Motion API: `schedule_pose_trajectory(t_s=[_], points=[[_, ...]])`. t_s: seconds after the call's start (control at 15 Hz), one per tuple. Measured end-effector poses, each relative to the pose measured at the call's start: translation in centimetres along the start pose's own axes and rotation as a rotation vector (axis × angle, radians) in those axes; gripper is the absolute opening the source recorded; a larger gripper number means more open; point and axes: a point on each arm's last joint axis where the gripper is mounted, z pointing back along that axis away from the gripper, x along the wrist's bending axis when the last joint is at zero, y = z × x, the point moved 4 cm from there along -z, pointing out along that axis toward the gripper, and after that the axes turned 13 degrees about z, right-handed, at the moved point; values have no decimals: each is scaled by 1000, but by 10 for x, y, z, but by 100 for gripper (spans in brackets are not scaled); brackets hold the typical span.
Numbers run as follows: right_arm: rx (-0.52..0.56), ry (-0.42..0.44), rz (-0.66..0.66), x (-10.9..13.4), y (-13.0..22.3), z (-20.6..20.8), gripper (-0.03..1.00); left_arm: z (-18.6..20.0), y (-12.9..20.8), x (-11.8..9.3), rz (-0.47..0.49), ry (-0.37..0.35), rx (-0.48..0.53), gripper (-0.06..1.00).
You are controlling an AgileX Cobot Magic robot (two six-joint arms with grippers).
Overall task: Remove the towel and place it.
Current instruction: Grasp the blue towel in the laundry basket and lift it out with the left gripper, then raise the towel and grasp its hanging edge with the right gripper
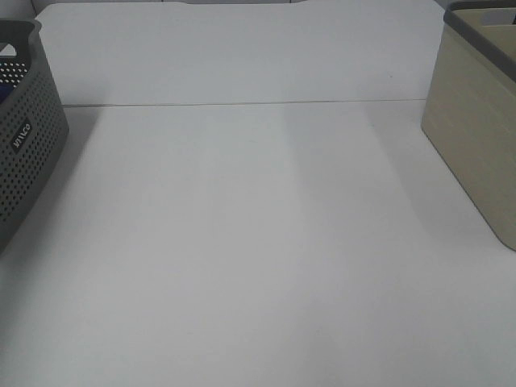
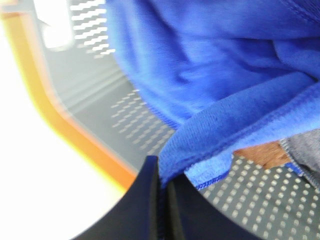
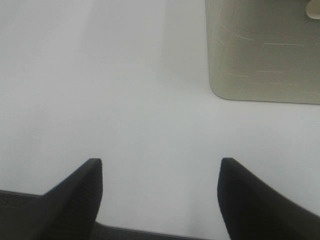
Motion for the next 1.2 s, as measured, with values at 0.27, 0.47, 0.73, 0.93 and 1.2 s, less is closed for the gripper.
schedule_pose_trajectory(t_s=[0.27,0.47,0.73,0.93,1.2], points=[[0,0,0,0,0,0,66,84,7,21,189,-108,-158,0],[0,0,0,0,0,0,66,140,14,29,275,-188,-272,0],[0,0,0,0,0,0,66,187,17,36,359,-282,-413,0],[0,0,0,0,0,0,66,219,3,46,402,-312,-515,0],[-7,1,4,0,-1,0,66,261,-30,53,387,-350,-664,0]])
